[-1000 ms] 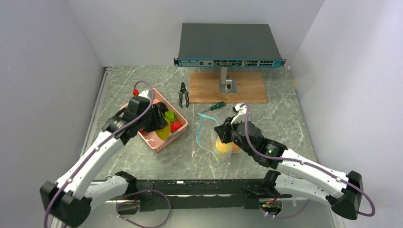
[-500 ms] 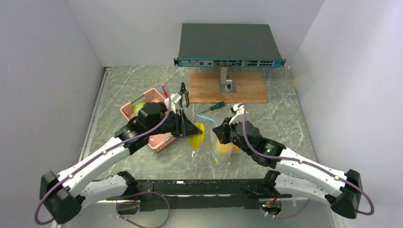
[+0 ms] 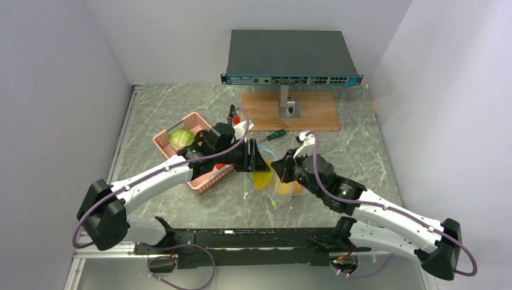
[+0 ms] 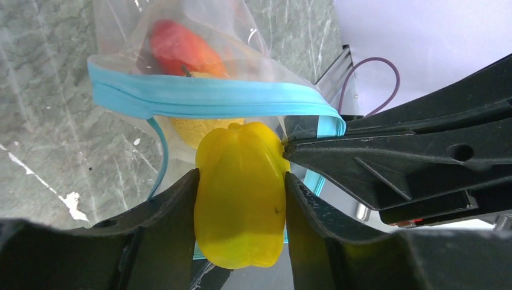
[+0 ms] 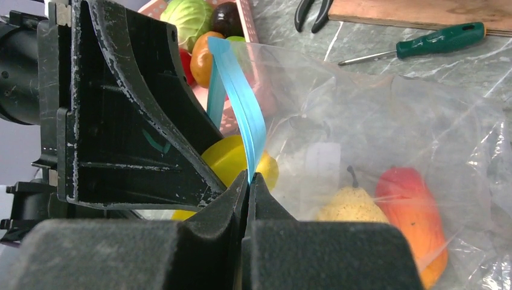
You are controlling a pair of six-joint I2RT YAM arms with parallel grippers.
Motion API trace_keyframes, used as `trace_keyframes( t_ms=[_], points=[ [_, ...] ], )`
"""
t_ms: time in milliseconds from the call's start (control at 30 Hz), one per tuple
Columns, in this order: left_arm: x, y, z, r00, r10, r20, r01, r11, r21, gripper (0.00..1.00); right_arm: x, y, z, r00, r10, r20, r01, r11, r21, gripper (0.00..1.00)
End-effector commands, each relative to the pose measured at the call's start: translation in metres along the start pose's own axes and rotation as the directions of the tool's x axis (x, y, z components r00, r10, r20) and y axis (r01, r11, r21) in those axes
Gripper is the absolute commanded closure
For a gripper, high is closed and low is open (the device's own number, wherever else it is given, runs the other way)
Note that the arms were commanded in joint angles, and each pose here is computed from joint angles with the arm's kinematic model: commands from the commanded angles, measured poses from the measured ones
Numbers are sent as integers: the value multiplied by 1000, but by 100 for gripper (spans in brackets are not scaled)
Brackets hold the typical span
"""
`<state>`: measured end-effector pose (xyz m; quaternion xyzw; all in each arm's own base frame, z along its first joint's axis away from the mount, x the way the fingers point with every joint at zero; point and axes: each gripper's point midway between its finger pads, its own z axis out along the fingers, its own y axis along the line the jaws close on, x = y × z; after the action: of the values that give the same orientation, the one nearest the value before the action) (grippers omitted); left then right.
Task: Place the food in the zip-top bag and seal the zipper
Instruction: Place the fake fruit in the zipper food storage bag, then pick up the fake fruit from the bin.
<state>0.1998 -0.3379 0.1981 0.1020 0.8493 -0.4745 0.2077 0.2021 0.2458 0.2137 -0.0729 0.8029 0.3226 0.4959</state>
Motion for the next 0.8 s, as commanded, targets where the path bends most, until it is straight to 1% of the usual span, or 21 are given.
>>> trace_keyframes(
  t_ms=[0,33,100,200,367,500,633,767],
  points=[
    [-20,-16,-6,996,69,64,-68,998,-10,38,-26,21,-6,998,38,59,-34,997,-68,100],
    [-20,-15,-7,995,72,67,-71,997,-17,31,-26,21,-6,998,38,59,-34,997,-68,100],
    [-21,-15,-9,994,77,75,-76,997,-23,21,-26,20,-6,997,39,65,-35,997,-66,100],
    [-20,-13,-13,993,84,87,-82,996,-29,13,-25,18,-6,997,41,66,-37,997,-62,100],
    [-20,-12,-22,991,98,94,-93,994,-56,10,-24,16,-5,997,36,64,-33,998,-54,100],
    [-21,-14,-44,982,129,141,-118,989,-87,9,-21,12,-5,998,32,61,-30,999,-36,100],
    [-23,6,-74,965,169,202,-122,967,-224,9,-18,8,-6,998,28,59,-27,999,-21,100],
    [-20,47,-112,939,194,285,-59,904,-423,7,-16,5,-5,998,28,58,-27,1000,-15,100]
  ],
)
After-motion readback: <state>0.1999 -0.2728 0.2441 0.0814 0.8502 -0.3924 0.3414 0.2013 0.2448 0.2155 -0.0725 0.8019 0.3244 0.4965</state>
